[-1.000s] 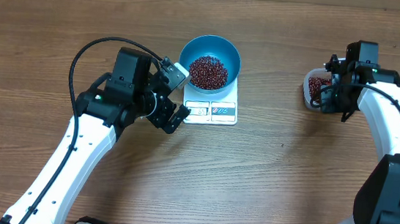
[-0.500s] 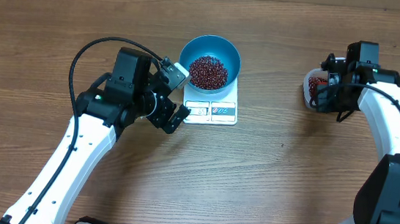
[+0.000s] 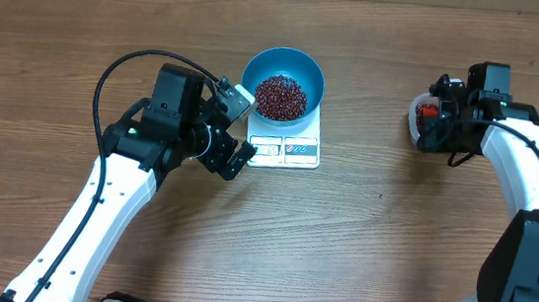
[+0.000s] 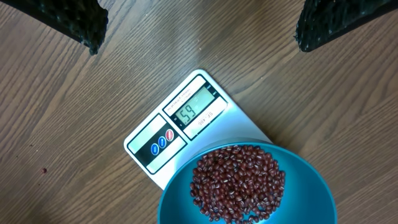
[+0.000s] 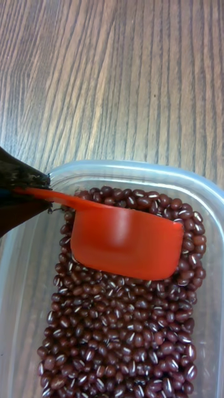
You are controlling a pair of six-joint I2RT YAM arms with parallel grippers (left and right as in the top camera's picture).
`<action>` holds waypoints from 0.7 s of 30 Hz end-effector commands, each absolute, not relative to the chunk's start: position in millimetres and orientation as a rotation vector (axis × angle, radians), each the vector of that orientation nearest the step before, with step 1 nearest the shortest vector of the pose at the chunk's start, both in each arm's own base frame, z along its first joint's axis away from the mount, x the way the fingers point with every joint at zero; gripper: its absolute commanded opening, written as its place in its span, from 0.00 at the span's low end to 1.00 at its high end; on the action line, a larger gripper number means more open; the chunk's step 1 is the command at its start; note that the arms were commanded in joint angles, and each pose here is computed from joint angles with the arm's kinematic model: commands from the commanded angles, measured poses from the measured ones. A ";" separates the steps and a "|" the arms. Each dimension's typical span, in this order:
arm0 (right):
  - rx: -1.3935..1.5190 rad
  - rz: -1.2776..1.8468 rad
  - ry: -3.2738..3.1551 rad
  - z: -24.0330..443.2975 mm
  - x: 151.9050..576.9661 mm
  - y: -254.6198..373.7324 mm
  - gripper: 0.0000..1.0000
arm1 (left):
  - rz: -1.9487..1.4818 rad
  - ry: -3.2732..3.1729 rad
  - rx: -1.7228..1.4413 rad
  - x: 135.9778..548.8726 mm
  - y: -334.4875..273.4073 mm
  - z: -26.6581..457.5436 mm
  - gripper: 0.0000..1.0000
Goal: Scoop item into bowl and weigh 150g on scale
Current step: 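Dip the red scoop into the bean tub and scoop beans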
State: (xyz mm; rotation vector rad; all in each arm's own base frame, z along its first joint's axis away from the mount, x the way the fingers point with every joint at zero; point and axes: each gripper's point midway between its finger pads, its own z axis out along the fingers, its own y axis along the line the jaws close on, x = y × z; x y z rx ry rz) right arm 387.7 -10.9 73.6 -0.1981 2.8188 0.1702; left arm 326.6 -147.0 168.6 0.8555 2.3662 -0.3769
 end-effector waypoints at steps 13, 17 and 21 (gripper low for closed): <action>-0.198 0.398 2.834 58.8 375.2 10.8 0.04 | -0.392 2.334 0.889 323.4 -151.7 173.9 1.00; -0.144 0.490 2.807 63.0 375.7 5.8 0.04 | -0.392 2.334 0.889 323.4 -151.7 173.9 1.00; -0.074 0.596 2.769 68.8 375.5 -1.9 0.04 | -0.392 2.335 0.889 323.3 -151.7 173.9 1.00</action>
